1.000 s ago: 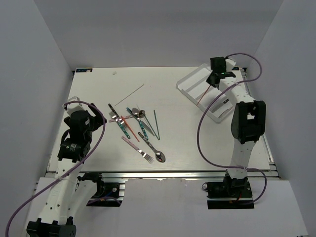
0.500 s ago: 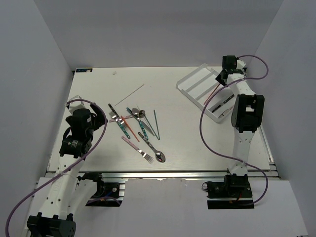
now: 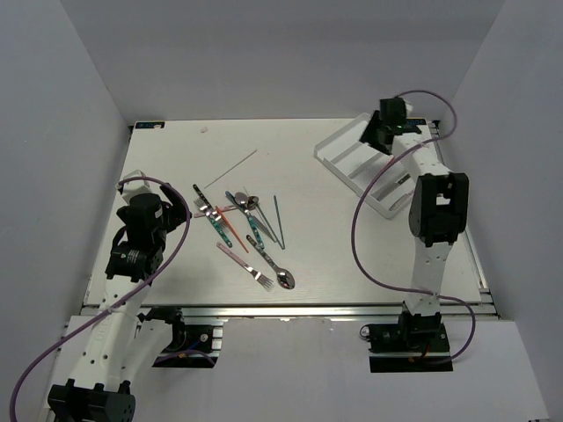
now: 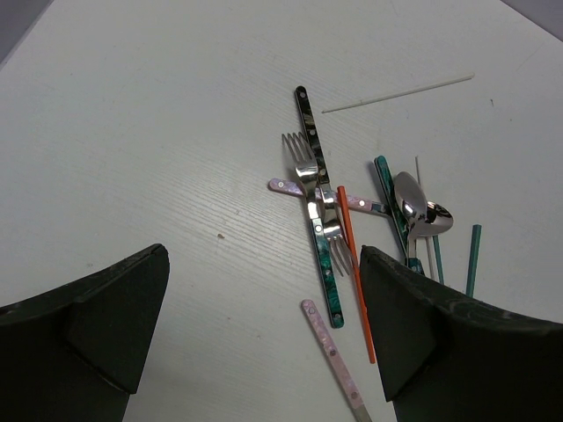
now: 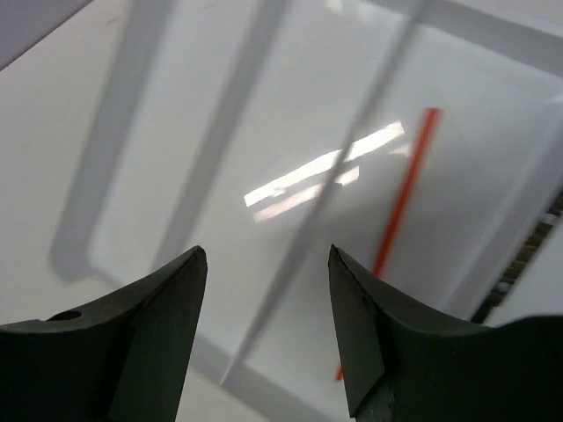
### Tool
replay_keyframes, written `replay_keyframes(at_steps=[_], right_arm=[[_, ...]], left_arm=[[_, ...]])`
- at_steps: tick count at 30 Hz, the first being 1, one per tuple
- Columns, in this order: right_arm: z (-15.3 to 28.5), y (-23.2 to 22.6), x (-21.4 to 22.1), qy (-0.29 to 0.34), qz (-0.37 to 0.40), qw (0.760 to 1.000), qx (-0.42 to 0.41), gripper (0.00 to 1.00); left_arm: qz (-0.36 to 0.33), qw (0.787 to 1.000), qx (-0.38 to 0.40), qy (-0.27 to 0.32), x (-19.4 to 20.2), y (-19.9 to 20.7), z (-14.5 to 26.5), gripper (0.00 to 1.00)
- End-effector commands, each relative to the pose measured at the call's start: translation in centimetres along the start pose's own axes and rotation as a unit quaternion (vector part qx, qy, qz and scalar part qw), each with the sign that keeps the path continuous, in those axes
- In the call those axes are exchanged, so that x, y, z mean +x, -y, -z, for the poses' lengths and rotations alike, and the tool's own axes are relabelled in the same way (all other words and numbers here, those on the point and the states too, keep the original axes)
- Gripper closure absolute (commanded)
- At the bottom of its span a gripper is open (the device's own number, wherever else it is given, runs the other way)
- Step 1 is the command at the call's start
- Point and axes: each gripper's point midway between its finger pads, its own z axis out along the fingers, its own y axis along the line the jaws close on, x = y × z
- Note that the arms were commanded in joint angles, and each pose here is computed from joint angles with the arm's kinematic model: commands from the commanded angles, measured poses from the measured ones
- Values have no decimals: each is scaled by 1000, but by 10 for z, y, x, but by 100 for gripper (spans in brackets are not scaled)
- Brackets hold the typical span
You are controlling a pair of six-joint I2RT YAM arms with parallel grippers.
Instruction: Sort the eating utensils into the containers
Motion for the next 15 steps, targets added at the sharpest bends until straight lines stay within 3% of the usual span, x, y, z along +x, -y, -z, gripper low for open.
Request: replay_keyframes(at_steps=[1, 4, 6, 15], right_arm=[[67, -133, 35, 9, 177, 969, -174, 37], [82, -164, 96, -19, 266, 951, -156, 37], [90, -181, 133, -36, 287, 945, -151, 38], [111, -212, 229, -91, 321, 931, -151, 46]], left_arm=[[0, 1000, 6, 8, -4, 2, 2, 2], [1, 1000, 4, 9, -4, 1, 2, 2], [2, 1000, 6, 10, -4, 2, 3, 2], [3, 1000, 10, 13, -6, 3, 4, 2]])
